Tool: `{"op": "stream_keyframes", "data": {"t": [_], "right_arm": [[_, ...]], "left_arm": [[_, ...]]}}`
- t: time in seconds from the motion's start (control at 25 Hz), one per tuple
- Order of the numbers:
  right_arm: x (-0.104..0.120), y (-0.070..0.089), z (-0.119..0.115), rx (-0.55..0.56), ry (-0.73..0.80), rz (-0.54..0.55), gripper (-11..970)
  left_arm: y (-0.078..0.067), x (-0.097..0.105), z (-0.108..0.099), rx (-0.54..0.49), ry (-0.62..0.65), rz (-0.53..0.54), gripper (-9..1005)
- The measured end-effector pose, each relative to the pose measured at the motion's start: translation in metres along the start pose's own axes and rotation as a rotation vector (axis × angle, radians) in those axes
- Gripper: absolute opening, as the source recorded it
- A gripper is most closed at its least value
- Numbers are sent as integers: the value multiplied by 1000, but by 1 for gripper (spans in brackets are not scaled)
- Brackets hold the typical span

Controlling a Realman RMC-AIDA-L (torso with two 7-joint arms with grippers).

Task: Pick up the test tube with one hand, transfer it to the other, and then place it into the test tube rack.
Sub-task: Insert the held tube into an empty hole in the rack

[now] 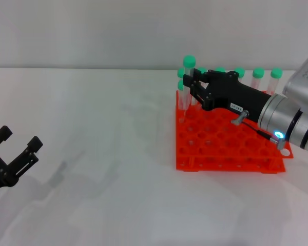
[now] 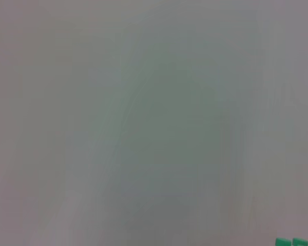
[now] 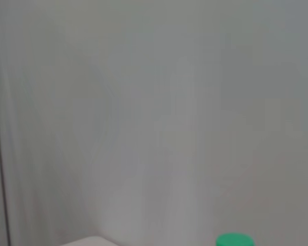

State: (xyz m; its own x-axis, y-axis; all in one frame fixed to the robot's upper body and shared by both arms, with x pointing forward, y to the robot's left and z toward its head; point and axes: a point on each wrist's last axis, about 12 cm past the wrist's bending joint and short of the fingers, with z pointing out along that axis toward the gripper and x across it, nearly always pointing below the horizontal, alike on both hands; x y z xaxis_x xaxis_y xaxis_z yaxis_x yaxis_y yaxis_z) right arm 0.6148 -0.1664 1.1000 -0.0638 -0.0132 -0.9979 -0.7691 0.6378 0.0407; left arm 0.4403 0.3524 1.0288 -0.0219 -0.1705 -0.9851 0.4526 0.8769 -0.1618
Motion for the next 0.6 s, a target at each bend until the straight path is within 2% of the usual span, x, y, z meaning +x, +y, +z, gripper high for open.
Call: {"op": "stream_keyframes", "data": {"t": [0.6], "right_arm": [[1, -9, 2, 65, 32, -31, 256]], "left_arm": [[-1, 0, -1, 3, 0, -5, 872]]}}
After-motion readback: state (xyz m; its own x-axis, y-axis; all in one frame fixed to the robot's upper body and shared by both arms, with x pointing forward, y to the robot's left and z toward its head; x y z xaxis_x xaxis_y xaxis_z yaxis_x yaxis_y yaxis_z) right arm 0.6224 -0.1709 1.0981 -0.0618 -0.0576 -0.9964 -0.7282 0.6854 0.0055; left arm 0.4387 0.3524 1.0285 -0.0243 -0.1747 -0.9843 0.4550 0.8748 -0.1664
